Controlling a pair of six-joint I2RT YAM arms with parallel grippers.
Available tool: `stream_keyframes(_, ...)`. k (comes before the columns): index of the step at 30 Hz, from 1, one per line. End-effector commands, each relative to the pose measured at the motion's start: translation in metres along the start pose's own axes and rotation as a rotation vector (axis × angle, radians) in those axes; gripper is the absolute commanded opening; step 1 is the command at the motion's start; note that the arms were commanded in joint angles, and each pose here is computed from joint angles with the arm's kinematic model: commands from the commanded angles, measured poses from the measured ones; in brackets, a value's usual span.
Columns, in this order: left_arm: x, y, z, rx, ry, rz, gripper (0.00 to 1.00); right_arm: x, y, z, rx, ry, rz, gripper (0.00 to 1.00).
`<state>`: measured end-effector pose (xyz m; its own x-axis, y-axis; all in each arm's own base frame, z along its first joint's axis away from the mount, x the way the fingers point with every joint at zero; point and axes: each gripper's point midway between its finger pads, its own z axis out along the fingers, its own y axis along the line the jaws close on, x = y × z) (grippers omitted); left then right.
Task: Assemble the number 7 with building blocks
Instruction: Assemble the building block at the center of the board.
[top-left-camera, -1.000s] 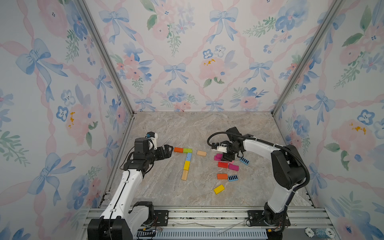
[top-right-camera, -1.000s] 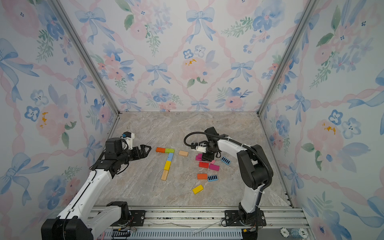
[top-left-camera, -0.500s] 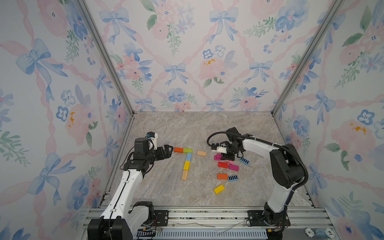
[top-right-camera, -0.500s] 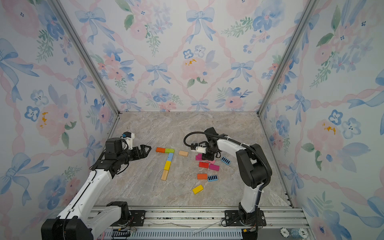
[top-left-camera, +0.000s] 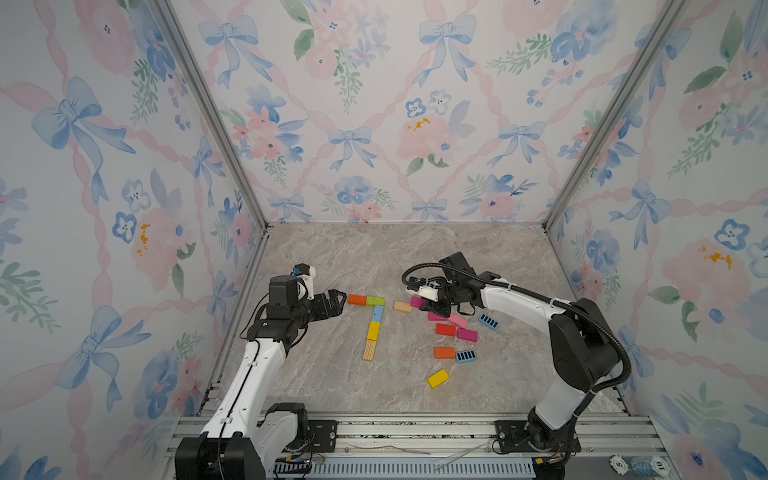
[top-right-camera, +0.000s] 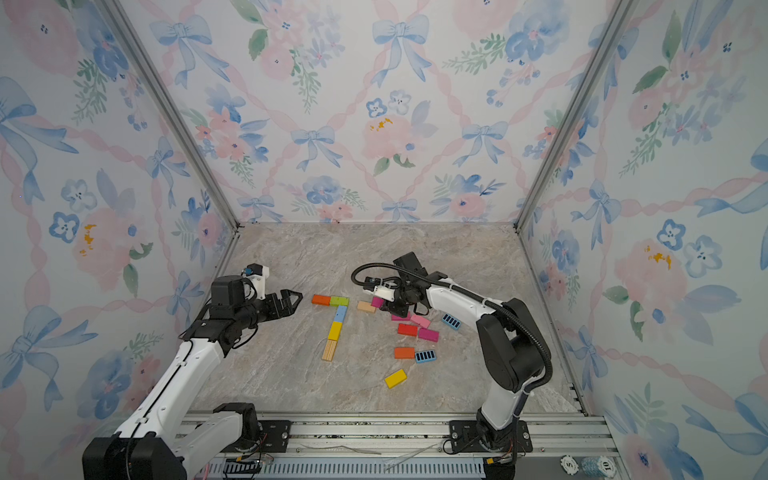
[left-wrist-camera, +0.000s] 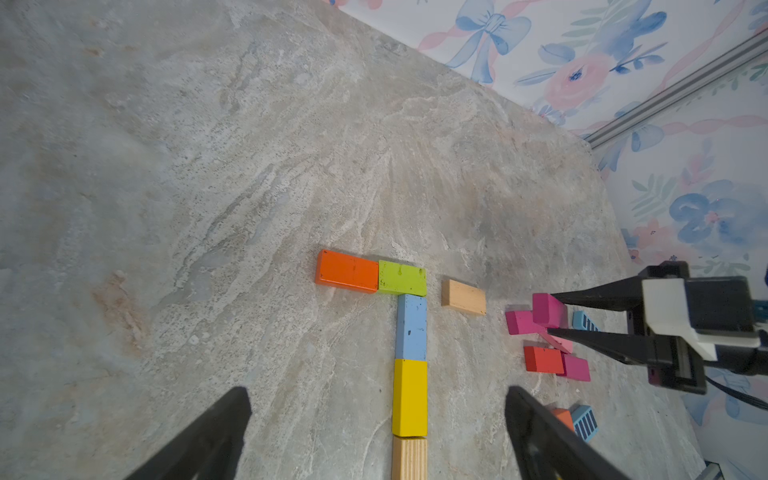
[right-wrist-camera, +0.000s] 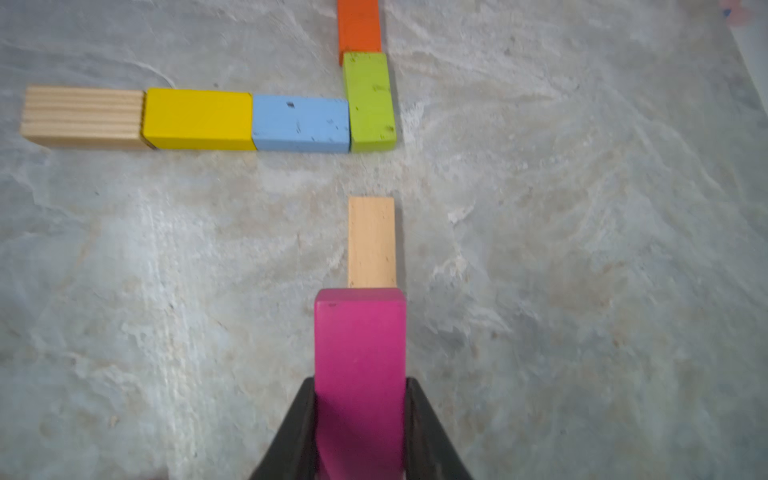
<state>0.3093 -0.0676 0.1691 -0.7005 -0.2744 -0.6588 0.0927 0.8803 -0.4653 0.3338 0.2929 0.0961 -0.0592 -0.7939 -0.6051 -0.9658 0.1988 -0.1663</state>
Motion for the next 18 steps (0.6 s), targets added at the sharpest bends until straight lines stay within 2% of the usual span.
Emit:
stream_keyframes(1,0.003,0.0,0.0,0.011,-0.003,0.012,0.98,-0.019,0.005,0.018,-0.024,-0.084,0.06,0.26)
stream_keyframes(12,0.004,-0.002,0.0,0.011,-0.003,0.021,0.98,0.016,-0.005,0.038,-0.042,-0.087,0.168,0.24)
stream_keyframes(18,0.004,-0.001,0.0,0.007,-0.003,0.02,0.98,0.018,-0.011,0.035,-0.063,-0.089,0.246,0.24)
